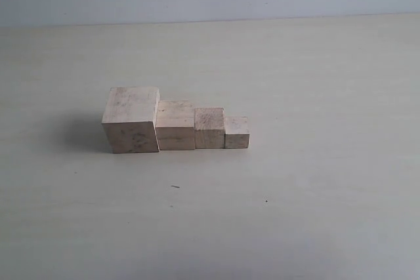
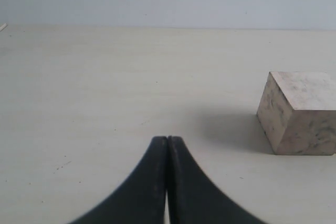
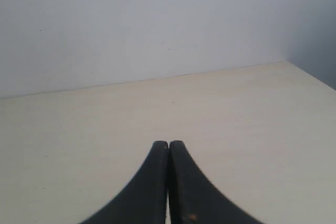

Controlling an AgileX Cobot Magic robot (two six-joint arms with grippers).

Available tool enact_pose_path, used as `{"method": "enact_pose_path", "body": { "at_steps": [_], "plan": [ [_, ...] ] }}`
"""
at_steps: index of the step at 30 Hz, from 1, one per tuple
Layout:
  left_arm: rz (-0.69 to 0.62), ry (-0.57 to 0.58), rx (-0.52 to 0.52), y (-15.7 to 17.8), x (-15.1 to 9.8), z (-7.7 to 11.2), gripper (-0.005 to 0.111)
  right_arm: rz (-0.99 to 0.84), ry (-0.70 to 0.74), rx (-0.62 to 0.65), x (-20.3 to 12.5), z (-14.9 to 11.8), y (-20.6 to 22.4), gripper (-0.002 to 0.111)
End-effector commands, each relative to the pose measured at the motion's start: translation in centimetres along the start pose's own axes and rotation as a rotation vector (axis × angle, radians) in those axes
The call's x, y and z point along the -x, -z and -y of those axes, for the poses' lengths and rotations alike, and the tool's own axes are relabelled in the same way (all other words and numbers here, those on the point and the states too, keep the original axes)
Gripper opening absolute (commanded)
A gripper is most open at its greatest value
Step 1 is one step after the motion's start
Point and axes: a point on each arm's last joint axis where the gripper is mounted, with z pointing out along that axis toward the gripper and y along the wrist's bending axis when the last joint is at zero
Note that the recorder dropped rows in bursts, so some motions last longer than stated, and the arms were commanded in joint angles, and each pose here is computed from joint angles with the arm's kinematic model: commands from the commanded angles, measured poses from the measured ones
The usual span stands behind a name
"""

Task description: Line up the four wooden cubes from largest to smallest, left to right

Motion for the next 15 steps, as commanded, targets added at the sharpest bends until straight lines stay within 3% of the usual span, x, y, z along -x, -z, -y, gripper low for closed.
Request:
{"method": "enact_pose_path", "body": {
  "at_steps": [1, 15],
  "plan": [
    [0.013, -0.003, -0.002, 0.01, 0.01, 0.01, 0.000, -0.023, 0.019, -0.003, -0.34, 0.03, 0.02, 0.000],
    [0.013, -0.003, -0.002, 0.01, 0.01, 0.01, 0.000, -0.105, 0.023, -0.001, -1.09, 0.03, 0.07, 0.000]
  ]
}}
